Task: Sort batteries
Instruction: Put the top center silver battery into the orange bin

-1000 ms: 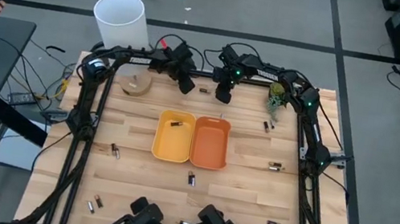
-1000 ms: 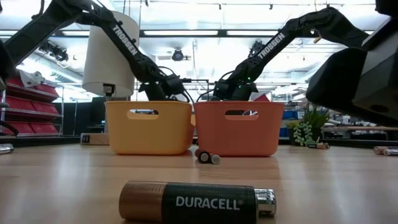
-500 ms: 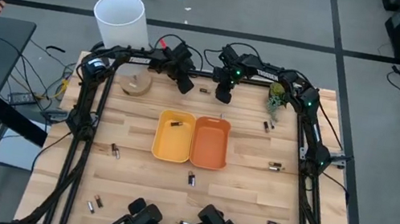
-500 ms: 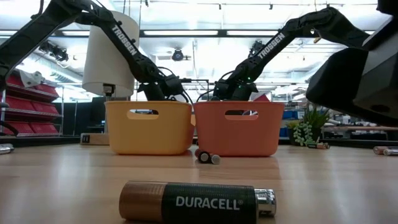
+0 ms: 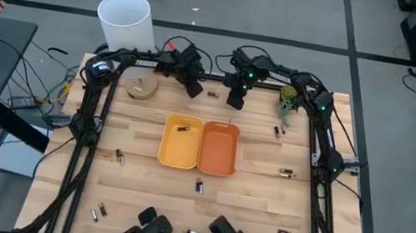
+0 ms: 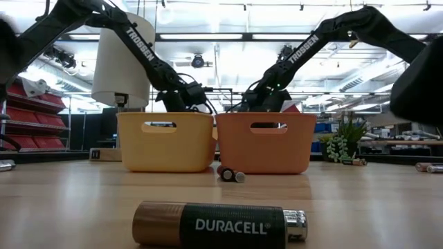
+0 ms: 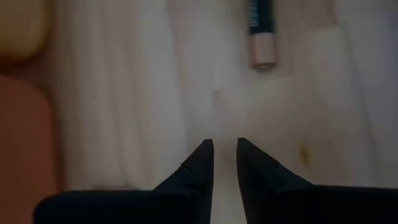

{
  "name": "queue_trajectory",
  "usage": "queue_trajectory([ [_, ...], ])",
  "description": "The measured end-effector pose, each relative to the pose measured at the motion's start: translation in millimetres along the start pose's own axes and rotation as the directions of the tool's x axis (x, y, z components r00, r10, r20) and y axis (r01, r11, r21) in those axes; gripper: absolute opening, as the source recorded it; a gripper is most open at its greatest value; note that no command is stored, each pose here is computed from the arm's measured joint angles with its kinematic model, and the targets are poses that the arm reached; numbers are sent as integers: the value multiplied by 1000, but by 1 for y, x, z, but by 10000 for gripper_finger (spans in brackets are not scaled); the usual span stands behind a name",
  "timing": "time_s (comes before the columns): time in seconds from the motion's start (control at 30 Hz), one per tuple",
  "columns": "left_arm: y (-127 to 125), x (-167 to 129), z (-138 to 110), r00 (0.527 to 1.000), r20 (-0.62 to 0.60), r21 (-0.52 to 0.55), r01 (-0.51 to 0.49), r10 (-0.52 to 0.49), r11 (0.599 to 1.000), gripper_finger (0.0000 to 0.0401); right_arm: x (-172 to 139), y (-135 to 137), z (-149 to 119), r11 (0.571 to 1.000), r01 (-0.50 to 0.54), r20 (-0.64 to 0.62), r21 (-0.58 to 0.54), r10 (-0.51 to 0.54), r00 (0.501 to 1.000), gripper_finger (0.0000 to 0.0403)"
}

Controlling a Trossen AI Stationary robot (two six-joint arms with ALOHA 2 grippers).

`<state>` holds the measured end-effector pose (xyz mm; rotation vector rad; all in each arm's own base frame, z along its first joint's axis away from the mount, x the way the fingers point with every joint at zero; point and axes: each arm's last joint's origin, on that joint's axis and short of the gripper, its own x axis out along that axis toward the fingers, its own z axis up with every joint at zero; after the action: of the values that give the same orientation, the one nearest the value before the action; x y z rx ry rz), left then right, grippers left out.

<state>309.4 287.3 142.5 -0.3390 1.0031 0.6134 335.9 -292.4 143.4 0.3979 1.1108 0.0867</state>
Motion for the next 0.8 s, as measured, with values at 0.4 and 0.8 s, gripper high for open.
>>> queue_trajectory([
  [0.4,-51,-37,47,998,42,176,31,-39,984,41,-29,22,-12,997,11,79,-78,-5,997,49],
  [0.8,-124,-64,55,989,8,367,138,-151,920,41,-69,25,-56,983,174,304,-63,-147,941,40],
])
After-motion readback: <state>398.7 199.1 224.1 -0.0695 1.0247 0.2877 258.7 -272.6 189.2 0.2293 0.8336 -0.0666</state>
